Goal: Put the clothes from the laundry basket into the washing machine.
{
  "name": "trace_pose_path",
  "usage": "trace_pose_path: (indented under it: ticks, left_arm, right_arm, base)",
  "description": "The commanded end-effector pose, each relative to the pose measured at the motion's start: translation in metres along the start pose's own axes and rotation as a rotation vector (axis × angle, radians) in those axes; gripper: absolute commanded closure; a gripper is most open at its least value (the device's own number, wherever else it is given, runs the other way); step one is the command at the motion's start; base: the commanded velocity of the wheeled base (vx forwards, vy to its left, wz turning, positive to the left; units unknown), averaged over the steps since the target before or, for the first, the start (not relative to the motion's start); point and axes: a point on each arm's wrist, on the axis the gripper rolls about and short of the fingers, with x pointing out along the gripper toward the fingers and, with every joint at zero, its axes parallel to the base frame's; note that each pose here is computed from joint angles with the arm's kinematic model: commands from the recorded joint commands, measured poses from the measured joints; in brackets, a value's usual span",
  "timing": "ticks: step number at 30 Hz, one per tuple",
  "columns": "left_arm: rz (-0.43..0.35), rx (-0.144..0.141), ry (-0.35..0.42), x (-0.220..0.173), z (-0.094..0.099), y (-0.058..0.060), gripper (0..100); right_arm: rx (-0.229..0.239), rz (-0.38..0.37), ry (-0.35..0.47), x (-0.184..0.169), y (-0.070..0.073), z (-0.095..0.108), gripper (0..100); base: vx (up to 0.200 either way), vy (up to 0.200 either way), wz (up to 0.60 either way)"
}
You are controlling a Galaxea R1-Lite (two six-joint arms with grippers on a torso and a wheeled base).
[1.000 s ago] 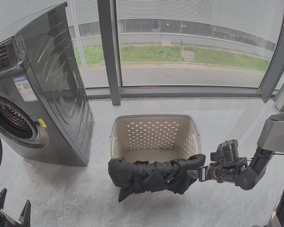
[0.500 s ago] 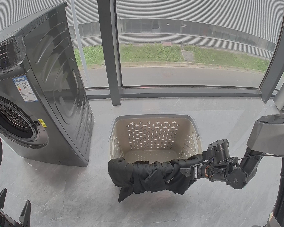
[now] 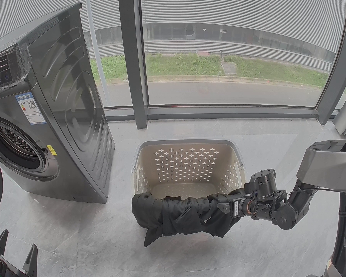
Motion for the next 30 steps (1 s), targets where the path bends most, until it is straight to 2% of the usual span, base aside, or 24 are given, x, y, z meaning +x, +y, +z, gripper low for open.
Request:
trace_pose_path:
  ticks: [1, 12, 20, 21, 30]
  left_arm:
    - [0.000, -0.002, -0.003, 0.000, -0.004, 0.000, 0]
    - [0.000, -0.002, -0.003, 0.000, -0.004, 0.000, 0]
    - [0.000, -0.002, -0.003, 0.000, -0.004, 0.000, 0]
    - [0.000, -0.002, -0.003, 0.000, -0.004, 0.000, 0]
    - [0.000, -0.002, -0.003, 0.000, -0.004, 0.000, 0]
  right_arm:
    - [0.004, -0.004, -0.002, 0.003, -0.002, 0.000, 0]
    - [0.011, -0.001, -0.027, 0.007, -0.001, 0.006, 0]
    - [0.012, -0.003, -0.018, 0.010, -0.001, 0.003, 0]
    - [0.012, -0.003, -0.016, 0.010, -0.001, 0.003, 100]
    - [0.004, 0.002, -0.004, 0.013, 0.002, -0.001, 100]
  base:
    - [0.000, 0.000, 0.00]
    - [0.000, 0.000, 0.00]
    - [0.000, 0.000, 0.00]
    - [0.000, 0.000, 0.00]
    - [0.000, 0.000, 0.00]
